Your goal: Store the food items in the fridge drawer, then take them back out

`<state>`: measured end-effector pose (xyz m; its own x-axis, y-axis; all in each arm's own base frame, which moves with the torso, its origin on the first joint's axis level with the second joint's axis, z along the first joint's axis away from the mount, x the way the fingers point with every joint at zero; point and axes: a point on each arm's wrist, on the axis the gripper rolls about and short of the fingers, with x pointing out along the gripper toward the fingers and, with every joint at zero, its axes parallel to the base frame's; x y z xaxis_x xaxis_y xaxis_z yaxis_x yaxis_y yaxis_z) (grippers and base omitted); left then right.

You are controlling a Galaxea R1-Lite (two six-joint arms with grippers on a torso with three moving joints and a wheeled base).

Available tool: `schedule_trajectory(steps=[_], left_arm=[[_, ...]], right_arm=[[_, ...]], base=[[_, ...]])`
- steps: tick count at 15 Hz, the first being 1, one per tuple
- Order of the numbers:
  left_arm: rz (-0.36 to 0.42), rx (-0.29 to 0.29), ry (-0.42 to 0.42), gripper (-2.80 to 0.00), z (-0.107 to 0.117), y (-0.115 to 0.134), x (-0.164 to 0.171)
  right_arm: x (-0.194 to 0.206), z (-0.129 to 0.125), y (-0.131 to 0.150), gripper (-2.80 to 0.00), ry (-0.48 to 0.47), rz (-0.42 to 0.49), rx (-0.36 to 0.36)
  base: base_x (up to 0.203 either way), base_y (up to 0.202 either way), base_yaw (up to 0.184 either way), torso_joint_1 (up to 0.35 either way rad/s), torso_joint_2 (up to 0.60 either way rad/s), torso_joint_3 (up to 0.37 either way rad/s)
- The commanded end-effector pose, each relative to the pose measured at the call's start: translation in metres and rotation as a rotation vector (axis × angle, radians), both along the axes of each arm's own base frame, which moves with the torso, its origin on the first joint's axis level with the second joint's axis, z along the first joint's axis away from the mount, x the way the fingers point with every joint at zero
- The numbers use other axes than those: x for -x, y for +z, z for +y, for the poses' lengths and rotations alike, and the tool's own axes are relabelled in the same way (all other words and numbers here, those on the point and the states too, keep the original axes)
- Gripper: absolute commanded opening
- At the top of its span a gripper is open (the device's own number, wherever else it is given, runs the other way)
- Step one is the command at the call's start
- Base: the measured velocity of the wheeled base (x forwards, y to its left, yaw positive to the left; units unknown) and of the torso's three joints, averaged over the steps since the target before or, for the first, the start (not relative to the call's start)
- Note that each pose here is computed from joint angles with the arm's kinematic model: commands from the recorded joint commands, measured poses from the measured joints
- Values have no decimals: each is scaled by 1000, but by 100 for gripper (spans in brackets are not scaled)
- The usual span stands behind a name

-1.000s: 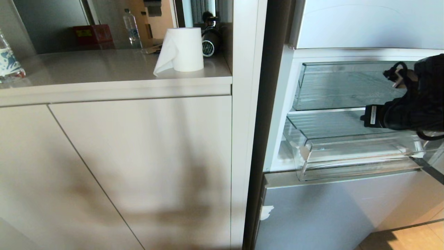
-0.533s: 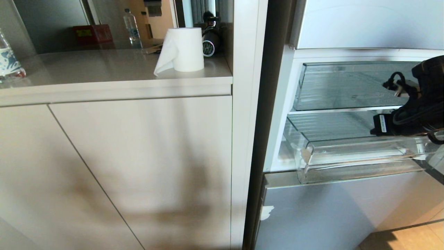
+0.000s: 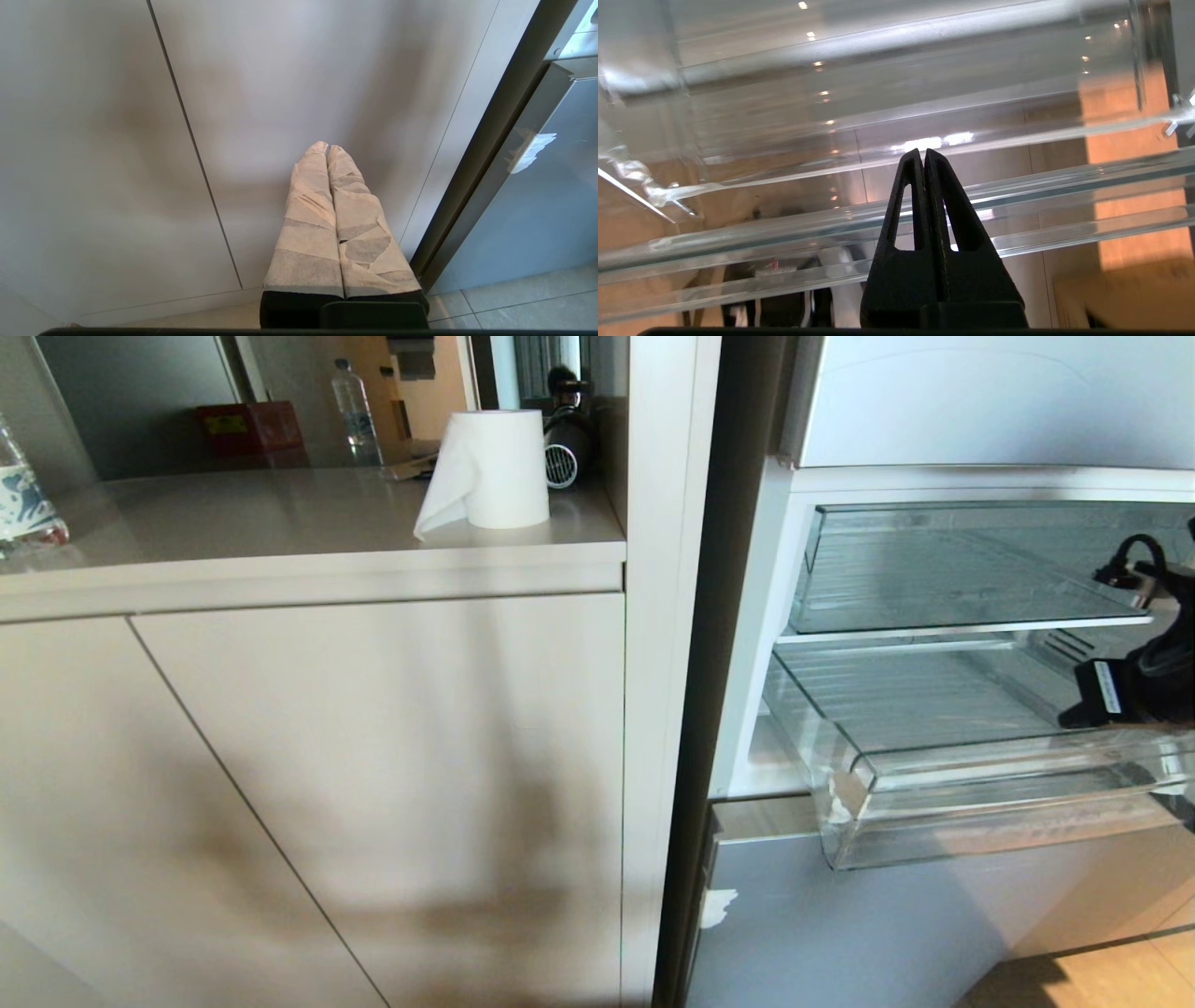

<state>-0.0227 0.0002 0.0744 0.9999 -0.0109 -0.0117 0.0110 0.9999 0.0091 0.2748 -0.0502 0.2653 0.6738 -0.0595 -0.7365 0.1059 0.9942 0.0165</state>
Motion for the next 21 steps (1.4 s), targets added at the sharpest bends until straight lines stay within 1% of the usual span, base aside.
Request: schedule_trajectory(steps=[1,4,6,10,11,13,16,18,21], left_arm=[[1,0,0,-280,0,0,0],[1,0,0,-280,0,0,0],[1,0,0,-280,0,0,0],[1,0,0,-280,0,0,0],[1,0,0,-280,0,0,0],[1,0,0,-280,0,0,0],[1,0,0,-280,0,0,0],[1,0,0,-280,0,0,0],[1,0,0,-280,0,0,0]], right_arm=[[18,-4,10,-280,-24,-17,7],[30,-7,5,-280,-28,3,-11],[39,-7,7,-280,-26,-7,-20],[54,-7,12,-280,-37,-35,-13],[57,-6,15,-280,-18,-58,-35],[70,0,27,-280,28,-130,-79],[106,11,43,-280,43,-226,-72],[148,22,49,-280,49,-305,-50],[221,41,48,-280,61,-465,-1]], base=[[0,0,0,0,0,0],[0,0,0,0,0,0],[0,0,0,0,0,0],[0,0,0,0,0,0],[0,0,0,0,0,0],[0,0,0,0,0,0],[0,0,0,0,0,0],[0,0,0,0,0,0],[0,0,0,0,0,0]])
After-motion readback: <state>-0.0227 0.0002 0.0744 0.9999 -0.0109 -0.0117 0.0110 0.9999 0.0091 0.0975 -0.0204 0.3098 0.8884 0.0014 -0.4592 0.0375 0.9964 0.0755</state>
